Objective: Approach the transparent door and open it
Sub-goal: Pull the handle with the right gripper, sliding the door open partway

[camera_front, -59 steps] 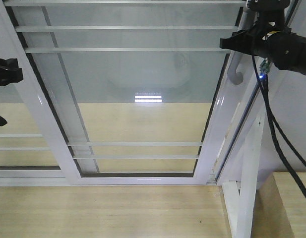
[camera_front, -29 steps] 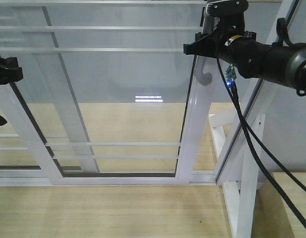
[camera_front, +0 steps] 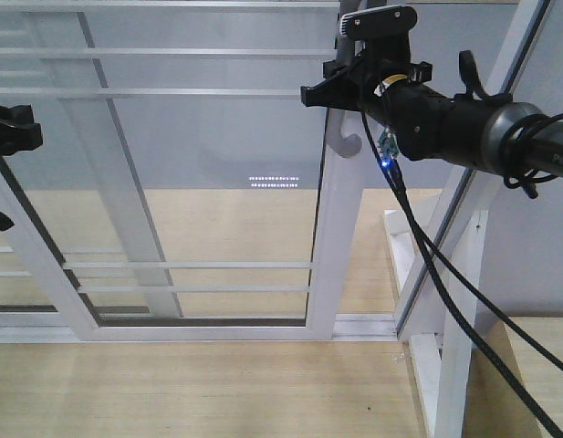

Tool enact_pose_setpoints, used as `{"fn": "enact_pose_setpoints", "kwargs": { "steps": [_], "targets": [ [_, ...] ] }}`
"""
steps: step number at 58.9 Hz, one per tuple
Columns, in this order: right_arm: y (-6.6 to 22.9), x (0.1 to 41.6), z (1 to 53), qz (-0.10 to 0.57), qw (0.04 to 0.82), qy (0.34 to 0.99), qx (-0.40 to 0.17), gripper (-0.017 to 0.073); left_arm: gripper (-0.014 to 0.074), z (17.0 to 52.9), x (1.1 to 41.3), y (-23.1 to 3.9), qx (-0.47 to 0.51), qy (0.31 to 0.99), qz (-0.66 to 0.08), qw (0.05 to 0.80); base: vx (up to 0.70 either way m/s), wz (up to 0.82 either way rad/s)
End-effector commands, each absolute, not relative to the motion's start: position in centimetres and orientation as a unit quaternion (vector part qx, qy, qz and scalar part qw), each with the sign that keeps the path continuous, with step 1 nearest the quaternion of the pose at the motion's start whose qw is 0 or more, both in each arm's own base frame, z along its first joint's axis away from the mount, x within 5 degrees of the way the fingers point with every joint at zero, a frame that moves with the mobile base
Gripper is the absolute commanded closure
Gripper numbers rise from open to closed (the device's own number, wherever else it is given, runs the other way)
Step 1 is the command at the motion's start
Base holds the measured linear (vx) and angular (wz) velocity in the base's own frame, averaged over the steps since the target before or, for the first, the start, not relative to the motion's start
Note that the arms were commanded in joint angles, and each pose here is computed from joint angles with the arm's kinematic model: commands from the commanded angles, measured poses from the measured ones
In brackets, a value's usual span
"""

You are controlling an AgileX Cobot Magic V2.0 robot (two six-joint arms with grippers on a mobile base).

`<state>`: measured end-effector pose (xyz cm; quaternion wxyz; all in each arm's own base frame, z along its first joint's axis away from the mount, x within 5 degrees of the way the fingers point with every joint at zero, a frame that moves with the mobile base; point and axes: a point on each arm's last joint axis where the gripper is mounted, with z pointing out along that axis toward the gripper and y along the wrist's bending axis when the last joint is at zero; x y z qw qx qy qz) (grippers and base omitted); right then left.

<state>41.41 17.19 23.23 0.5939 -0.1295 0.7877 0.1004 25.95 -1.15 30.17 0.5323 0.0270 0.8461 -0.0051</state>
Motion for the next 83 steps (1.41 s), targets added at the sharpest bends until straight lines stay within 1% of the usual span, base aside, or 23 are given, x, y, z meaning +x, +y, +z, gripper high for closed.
{"fn": "enact_pose_setpoints", "kwargs": {
  "steps": [1,20,37,45,51,56,60,71,78,83],
  "targets": [
    [19.9,39.7,27.8,0.138,0.642,0.741,-0.141,0.0565,0.0071,32.7,26.1,-1.3,0.021,0.806,-0.014,0.591,0.00,0.00],
    [23.7,39.2,28.6,0.168,0.649,0.722,-0.168,0.0565,0.0071,32.7,26.1,-1.3,0.021,0.806,-0.014,0.591,0.00,0.00],
    [24.7,39.0,28.6,0.178,0.643,0.725,-0.174,0.0560,0.0071,32.7,26.1,-1.3,0.022,0.806,-0.014,0.591,0.00,0.00],
    [25.2,38.6,28.3,0.181,0.629,0.733,-0.183,0.0534,0.0071,32.7,26.1,-1.3,0.022,0.806,-0.014,0.591,0.00,0.00],
    [25.6,38.4,28.2,0.184,0.626,0.735,-0.188,0.0482,0.0071,32.7,26.1,-1.3,0.022,0.806,-0.014,0.591,0.00,0.00],
    [25.8,38.2,28.2,0.186,0.625,0.734,-0.190,0.0412,0.0071,32.7,26.1,-1.3,0.022,0.806,-0.014,0.591,0.00,0.00],
    [26.2,38.0,28.2,0.189,0.624,0.733,-0.193,0.0342,0.0071,32.6,26.1,-1.3,0.022,0.807,-0.014,0.590,0.00,0.00],
    [26.7,37.6,28.2,0.193,0.623,0.732,-0.198,0.0092,0.0071,32.7,26.1,-1.3,0.022,0.806,-0.014,0.591,0.00,0.00],
    [26.4,37.5,28.6,0.194,0.617,0.736,-0.199,0.0009,0.0071,32.6,26.1,-1.3,0.022,0.807,-0.014,0.590,0.00,0.00],
    [26.1,36.9,29.9,0.196,0.614,0.737,-0.204,-0.0008,0.0071,32.6,26.1,-1.3,0.022,0.807,-0.014,0.589,0.00,0.00]
  ]
}}
